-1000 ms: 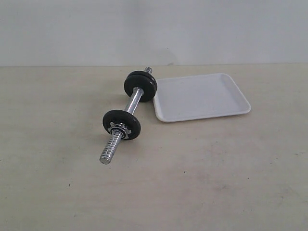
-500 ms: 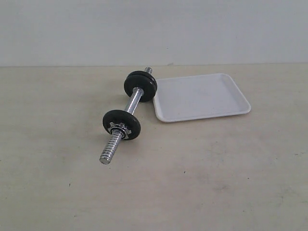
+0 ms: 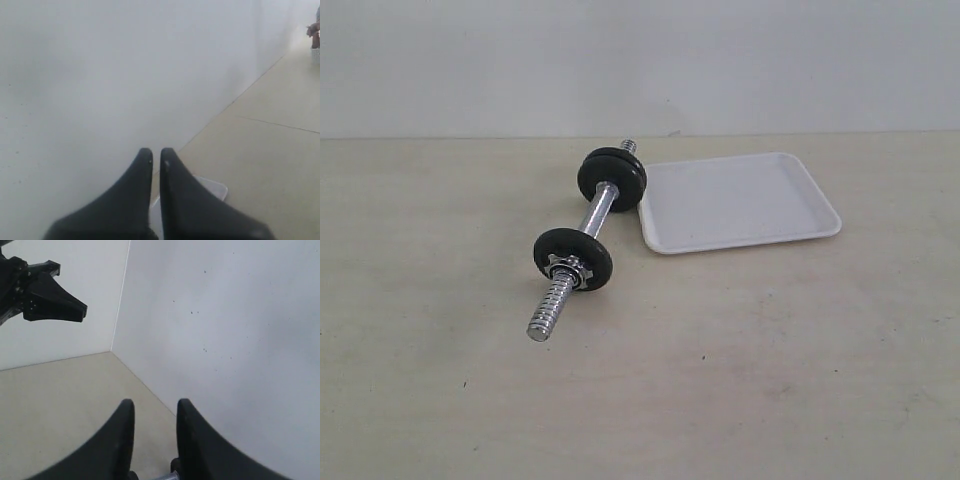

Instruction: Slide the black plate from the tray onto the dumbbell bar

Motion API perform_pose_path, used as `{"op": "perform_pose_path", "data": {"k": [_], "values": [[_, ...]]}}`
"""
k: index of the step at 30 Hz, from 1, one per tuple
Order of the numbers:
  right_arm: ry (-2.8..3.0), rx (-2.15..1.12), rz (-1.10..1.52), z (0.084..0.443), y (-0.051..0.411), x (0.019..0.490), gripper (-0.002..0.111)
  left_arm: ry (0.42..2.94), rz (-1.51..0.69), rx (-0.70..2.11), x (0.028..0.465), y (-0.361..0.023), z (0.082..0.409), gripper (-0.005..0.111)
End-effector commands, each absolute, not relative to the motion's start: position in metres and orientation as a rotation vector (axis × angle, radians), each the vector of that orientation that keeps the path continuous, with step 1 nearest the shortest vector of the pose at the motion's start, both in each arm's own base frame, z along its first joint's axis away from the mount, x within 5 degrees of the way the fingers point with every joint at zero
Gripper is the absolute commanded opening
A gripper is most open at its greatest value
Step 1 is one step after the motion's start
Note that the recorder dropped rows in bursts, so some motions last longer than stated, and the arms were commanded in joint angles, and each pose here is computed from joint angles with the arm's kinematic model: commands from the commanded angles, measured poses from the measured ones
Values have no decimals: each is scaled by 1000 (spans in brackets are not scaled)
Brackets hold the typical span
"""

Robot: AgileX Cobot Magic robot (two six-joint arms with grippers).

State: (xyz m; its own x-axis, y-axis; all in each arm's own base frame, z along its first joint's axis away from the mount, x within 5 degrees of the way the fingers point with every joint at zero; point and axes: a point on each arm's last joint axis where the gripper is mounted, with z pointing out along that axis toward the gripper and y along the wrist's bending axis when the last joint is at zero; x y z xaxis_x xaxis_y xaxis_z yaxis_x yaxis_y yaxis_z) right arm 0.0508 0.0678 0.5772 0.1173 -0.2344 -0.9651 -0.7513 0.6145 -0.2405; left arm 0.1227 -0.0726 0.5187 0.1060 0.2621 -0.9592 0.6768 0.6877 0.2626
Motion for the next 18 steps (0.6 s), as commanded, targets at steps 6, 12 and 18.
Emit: {"op": "perform_pose_path", "data": {"k": [6,12,18], "values": [[1239,-986,221,580,59,-13,27,1353,-140,737,29,-41,511,4],[1128,-1011,109,577,54,-55,27,1130,-83,545,-26,-22,482,4],[1357,-830,-50,555,33,-49,8,1106,-76,491,-37,-16,435,4]]}}
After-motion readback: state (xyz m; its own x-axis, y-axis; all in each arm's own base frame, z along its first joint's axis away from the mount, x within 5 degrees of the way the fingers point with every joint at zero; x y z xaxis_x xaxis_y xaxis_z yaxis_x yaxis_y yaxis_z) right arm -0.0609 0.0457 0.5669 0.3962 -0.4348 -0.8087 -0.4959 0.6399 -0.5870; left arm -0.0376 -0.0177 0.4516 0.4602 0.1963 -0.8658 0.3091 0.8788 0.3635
